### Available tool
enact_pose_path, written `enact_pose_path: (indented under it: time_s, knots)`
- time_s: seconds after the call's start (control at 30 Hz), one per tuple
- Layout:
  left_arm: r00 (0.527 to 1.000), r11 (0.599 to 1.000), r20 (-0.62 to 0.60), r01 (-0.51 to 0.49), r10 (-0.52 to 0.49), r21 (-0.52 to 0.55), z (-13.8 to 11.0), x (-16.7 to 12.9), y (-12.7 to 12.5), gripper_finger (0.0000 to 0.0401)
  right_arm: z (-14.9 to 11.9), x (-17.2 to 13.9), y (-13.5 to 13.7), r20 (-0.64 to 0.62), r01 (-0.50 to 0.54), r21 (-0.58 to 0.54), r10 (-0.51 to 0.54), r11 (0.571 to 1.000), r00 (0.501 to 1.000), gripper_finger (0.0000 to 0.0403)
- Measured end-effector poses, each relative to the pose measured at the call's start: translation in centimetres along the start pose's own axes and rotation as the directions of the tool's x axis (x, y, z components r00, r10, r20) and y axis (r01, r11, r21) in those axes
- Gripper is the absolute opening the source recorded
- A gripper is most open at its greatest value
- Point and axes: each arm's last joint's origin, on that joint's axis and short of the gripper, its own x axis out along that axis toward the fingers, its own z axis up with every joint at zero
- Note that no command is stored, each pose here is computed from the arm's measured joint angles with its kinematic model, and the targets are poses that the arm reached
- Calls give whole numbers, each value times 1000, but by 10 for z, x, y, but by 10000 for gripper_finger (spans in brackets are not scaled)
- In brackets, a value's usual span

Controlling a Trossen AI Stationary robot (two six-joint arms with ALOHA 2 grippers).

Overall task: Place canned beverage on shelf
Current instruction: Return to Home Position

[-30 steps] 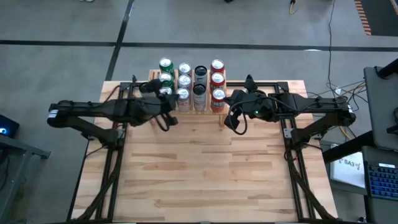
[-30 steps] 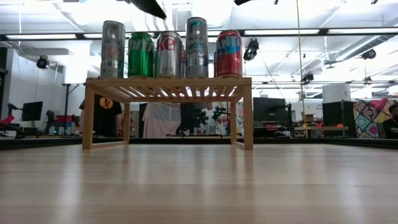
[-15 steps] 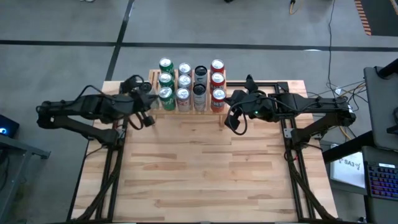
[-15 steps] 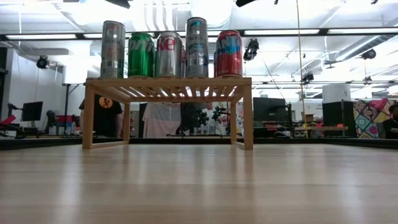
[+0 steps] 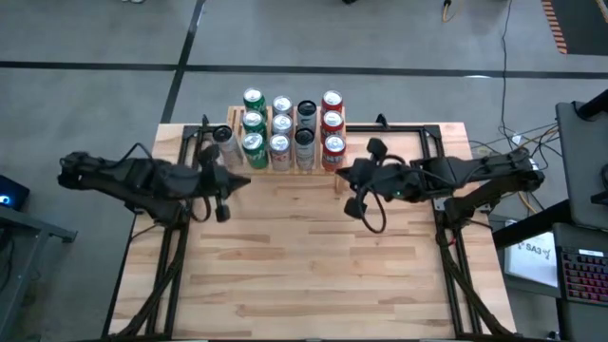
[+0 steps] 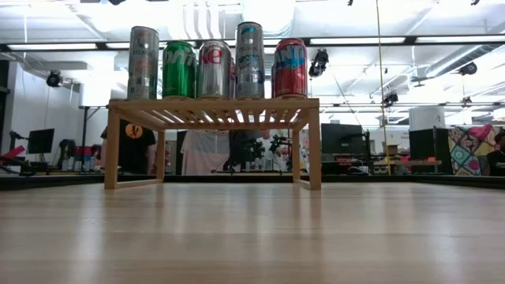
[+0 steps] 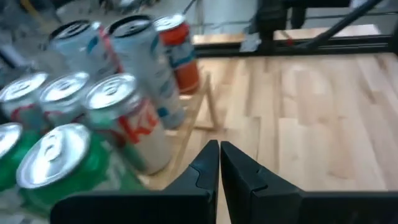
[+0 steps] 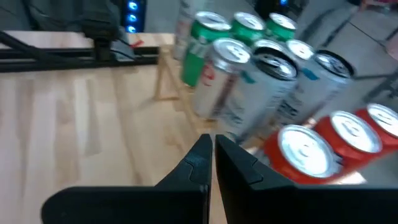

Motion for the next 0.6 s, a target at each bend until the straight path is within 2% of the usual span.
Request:
enact_pose_path:
  time_s: [0.17,0.33,0.47,0.6]
  knots:
    - [993,993,105,47,-59,109,-3,-6,-15,0,-7,-1,17,21,-49,-7,49,999,999,9]
    - [975,967,96,180,-200,182,-8,-20,-23,0,-19,-1,36,36,-104,-17,104,994,994,9]
    - [960,948,67,257,-274,188,-17,-32,-27,0,-28,-1,53,82,-209,-25,210,978,974,9]
    - [934,931,127,307,-335,198,-27,-37,-33,0,-38,1,68,127,-345,-66,351,936,928,9]
